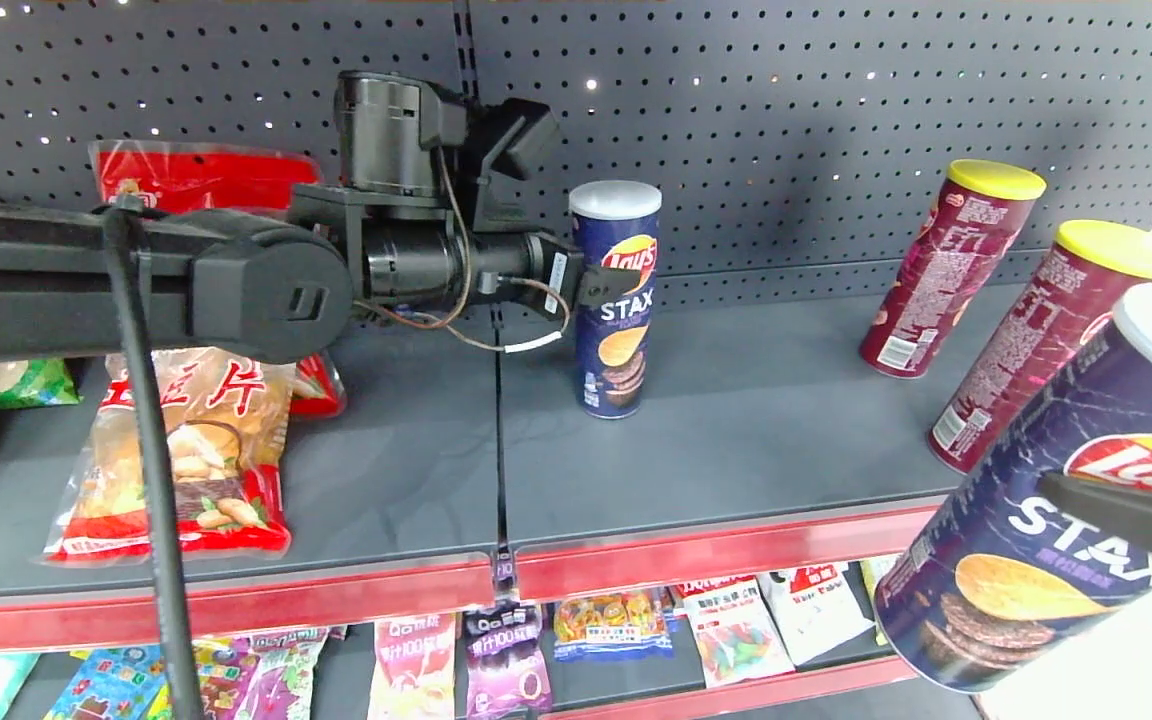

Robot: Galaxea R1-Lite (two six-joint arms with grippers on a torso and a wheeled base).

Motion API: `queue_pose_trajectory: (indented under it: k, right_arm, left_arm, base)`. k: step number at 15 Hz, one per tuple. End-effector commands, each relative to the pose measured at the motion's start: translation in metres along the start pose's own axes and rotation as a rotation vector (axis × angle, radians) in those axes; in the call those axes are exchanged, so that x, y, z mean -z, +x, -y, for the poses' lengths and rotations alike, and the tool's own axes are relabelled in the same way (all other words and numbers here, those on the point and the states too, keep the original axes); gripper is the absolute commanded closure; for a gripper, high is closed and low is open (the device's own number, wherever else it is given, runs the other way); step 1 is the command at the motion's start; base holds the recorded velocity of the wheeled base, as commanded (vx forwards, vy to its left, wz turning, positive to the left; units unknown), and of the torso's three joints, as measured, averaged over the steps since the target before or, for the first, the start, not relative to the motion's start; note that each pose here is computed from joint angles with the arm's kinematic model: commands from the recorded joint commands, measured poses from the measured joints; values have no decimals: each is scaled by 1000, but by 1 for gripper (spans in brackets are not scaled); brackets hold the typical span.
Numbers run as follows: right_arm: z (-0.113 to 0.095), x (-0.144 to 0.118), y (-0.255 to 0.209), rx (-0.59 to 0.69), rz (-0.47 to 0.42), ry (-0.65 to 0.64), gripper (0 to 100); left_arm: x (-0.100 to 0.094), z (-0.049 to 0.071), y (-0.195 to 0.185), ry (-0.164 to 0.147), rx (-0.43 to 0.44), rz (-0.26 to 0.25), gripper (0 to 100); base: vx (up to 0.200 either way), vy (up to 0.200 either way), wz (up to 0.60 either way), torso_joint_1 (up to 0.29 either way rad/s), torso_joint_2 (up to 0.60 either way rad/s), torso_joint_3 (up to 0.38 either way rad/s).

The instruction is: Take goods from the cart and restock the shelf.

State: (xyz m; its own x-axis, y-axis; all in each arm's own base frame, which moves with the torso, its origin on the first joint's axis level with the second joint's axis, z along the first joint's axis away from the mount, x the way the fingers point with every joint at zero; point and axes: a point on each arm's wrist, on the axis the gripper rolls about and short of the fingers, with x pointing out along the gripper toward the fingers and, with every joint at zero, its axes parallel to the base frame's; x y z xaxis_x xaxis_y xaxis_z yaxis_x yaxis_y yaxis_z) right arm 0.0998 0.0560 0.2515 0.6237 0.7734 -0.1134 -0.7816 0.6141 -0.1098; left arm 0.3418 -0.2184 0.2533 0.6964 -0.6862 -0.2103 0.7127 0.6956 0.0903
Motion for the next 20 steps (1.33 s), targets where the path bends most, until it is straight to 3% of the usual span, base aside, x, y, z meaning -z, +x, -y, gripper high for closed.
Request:
queue_pose_trajectory:
  k: [1, 7, 15, 16, 20]
  right_arm:
    - [0, 0, 0, 1, 0, -1, 100]
    - [0, 0, 0, 4, 1, -1, 100]
    - [-1, 3, -3, 4, -1, 0, 100]
    - [-1, 3, -3, 4, -1, 0, 100]
    - [-2, 2, -4, 6, 2, -2, 100]
  left_arm:
    - [2, 3, 7, 1, 11, -3, 0]
    - [-6, 20, 5, 11, 39, 14, 0]
    - [5, 20, 23, 21, 2, -14, 0]
    - [6, 24, 25, 26, 13, -15, 100]
    - [4, 30, 11, 24, 43, -24, 100]
  base:
    - [0, 0, 0, 0, 0, 0]
    - [0, 0, 0, 0, 0, 0]
    - [0, 0, 0, 0, 0, 0]
    - [0, 0, 0, 0, 0, 0]
    - [0, 0, 0, 0, 0, 0]
